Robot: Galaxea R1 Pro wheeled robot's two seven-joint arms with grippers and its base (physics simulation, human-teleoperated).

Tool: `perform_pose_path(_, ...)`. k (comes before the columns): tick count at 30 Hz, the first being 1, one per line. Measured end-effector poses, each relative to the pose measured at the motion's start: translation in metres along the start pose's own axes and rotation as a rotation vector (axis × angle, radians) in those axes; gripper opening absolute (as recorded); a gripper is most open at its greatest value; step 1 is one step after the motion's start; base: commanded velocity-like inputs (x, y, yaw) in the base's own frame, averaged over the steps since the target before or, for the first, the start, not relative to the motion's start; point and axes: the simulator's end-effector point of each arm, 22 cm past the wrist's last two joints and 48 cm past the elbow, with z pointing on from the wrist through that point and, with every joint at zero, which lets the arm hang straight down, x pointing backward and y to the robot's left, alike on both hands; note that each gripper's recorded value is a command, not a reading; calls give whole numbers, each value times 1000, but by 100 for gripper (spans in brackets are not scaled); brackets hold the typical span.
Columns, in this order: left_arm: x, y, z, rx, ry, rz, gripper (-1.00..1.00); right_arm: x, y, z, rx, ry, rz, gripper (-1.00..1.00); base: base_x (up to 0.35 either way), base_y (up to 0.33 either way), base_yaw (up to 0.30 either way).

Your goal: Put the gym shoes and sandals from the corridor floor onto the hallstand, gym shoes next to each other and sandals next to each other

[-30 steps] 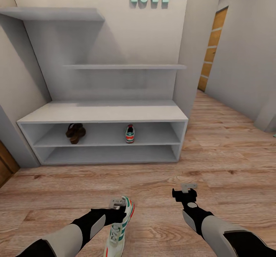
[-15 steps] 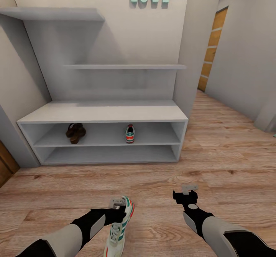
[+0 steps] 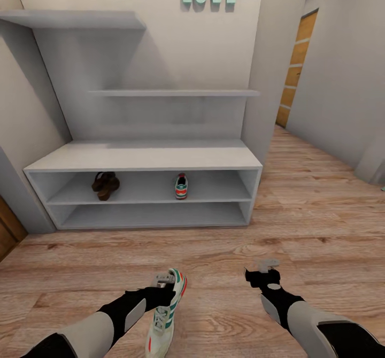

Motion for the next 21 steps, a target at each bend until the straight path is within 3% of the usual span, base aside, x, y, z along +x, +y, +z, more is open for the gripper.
perform_pose_path(3, -13, 4, -3, 2, -25, 7, -100, 9, -32, 4, 14, 85, -18, 100, 0, 0, 0)
perform_pose_path(4, -13, 5, -3, 2, -24, 9, -100, 10, -33, 5, 15, 87, -19, 100, 0, 0, 0)
perform_pose_path(5, -24, 9, -6, 3, -45, 15, -100, 4, -49, 7, 28, 99, -23, 100, 0, 0, 0)
perform_pose_path(11, -48, 37, -19, -16, -62, 35, -100, -15, -99, 9, 83, 99, -31, 100, 0, 0, 0)
perform_pose_path(16, -60, 53, -27, -28, -79, 53, -100, -21, -121, 9, 109, 96, -34, 100, 0, 0, 0)
perform_pose_path(19, -66, 60, -32, -31, -88, 104, -100, -22, -129, 9, 117, 95, -37, 100, 0, 0, 0)
perform_pose_path(21, -73, 56, -39, 19, -88, 240, -100, -23, -135, 8, 119, 94, -39, 100, 0, 0, 0)
